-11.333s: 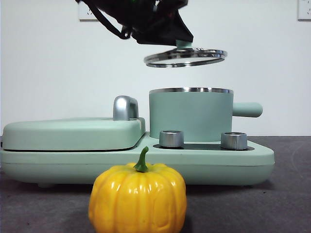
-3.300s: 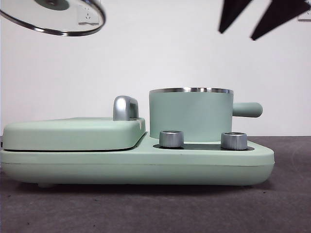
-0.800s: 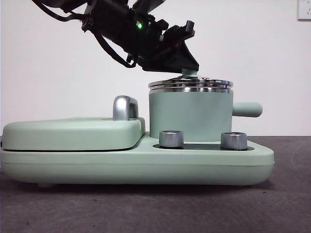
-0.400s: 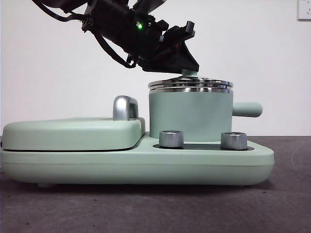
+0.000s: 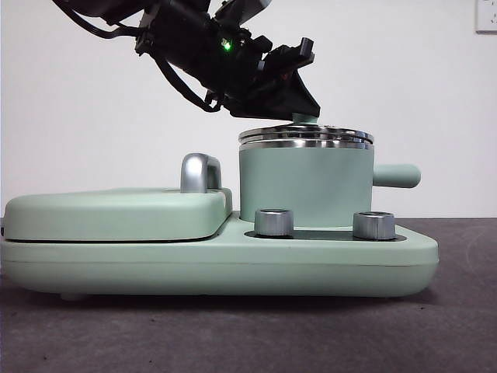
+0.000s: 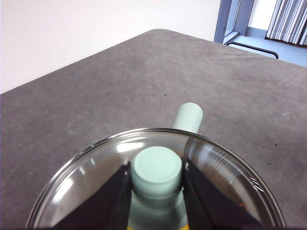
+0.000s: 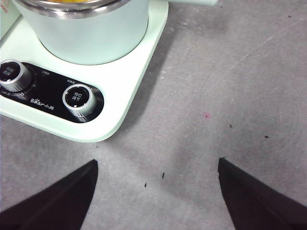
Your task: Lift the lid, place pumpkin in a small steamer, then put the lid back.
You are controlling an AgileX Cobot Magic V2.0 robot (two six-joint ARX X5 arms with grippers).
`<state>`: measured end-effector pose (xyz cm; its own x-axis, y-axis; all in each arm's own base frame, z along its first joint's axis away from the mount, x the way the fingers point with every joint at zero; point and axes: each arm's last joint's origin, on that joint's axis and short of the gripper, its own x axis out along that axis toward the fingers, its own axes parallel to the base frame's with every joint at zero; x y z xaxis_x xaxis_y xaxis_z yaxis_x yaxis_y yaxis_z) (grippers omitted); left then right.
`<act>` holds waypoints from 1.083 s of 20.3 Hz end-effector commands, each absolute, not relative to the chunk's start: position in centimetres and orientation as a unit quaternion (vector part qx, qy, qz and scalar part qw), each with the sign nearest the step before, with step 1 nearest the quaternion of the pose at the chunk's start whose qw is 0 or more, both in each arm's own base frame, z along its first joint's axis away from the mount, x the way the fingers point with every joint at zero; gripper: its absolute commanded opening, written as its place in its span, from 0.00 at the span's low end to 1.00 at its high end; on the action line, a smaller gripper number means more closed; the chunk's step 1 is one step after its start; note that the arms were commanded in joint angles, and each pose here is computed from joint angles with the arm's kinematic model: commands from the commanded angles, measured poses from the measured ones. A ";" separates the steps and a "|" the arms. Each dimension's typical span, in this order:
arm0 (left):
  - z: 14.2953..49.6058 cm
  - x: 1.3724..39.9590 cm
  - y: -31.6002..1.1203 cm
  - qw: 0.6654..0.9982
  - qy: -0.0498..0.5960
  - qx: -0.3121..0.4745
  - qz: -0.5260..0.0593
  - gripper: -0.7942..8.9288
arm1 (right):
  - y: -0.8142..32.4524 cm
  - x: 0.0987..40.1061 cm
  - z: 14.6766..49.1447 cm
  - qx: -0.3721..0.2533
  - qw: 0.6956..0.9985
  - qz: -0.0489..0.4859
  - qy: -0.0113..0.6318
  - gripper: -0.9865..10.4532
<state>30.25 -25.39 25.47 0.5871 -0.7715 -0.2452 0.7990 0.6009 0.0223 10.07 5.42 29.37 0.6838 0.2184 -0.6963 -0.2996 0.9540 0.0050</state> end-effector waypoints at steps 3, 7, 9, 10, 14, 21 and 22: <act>25.5 30.2 -26.0 0.885 0.103 0.066 -0.449 0.29 | 5.5 10.2 29.5 -0.049 0.917 0.140 0.370 0.42; 26.6 29.9 -25.7 0.887 0.089 0.063 -0.449 0.40 | 5.5 10.2 29.5 -0.049 0.917 0.140 0.370 0.42; 27.6 29.6 -25.4 0.889 0.078 0.061 -0.448 0.45 | 5.5 10.2 29.5 -0.049 0.917 0.140 0.370 0.42; 28.1 29.3 -25.1 0.889 0.075 0.060 -0.447 0.45 | 5.5 10.2 29.5 -0.049 0.917 0.140 0.370 0.42; 30.7 27.8 -23.1 0.892 0.104 0.049 -0.438 0.43 | 5.6 10.2 29.5 -0.049 0.917 0.141 0.370 0.42; 32.5 24.5 -17.2 0.885 0.285 -0.011 -0.367 0.43 | 5.6 10.2 29.6 -0.049 0.916 0.154 0.368 0.42; 32.5 24.1 -16.5 0.886 0.295 -0.017 -0.358 0.43 | 5.7 10.2 29.6 -0.048 0.915 0.162 0.365 0.42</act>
<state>24.05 -16.38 32.26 0.5658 -0.6404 -0.5193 0.6360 0.7398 -0.2194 10.09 5.55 29.43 0.6766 0.2523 -0.6918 -0.3228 0.9460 0.0293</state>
